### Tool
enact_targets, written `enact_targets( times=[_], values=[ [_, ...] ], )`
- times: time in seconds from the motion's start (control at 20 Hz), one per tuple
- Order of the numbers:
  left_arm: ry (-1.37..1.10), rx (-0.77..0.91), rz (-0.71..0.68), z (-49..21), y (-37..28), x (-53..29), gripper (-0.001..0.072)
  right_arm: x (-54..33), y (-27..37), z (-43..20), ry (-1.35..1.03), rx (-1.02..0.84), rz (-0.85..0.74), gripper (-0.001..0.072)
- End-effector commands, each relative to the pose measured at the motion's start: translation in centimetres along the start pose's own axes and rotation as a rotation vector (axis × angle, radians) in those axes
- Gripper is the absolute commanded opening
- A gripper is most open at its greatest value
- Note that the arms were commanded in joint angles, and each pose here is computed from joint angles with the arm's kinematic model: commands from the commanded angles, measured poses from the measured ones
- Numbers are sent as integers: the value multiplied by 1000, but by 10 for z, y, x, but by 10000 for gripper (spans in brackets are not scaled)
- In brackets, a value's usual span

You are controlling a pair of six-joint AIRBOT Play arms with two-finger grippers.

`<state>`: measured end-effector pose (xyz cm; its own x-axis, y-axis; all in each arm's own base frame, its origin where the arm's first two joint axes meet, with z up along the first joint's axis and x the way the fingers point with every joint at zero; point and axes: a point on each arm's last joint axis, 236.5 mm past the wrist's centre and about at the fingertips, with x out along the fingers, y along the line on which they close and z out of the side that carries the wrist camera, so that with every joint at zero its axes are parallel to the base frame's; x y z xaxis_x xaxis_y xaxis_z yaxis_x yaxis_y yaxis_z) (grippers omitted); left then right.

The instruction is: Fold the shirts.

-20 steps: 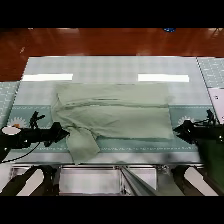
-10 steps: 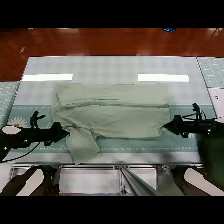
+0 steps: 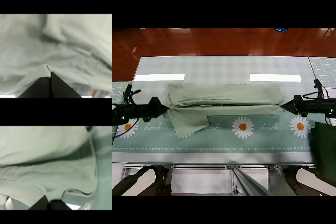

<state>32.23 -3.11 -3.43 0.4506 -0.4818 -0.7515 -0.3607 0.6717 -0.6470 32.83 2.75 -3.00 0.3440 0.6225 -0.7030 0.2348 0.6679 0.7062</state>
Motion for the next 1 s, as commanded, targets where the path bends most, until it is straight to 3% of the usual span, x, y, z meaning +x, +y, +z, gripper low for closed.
enact_targets(
  times=[0.0,0.25,0.65,0.95],
  values=[
    [-1,1,-52,41,-29,20,19,16,10,35,-25,-51,-30,32],
    [61,48,-77,86,-57,68,19,24,7,82,-67,-11,-34,32],
    [52,103,-123,150,-88,99,18,38,-5,102,-77,-1,-30,32],
    [229,101,-117,115,-72,124,19,48,-8,120,-140,52,8,32]
  ],
)
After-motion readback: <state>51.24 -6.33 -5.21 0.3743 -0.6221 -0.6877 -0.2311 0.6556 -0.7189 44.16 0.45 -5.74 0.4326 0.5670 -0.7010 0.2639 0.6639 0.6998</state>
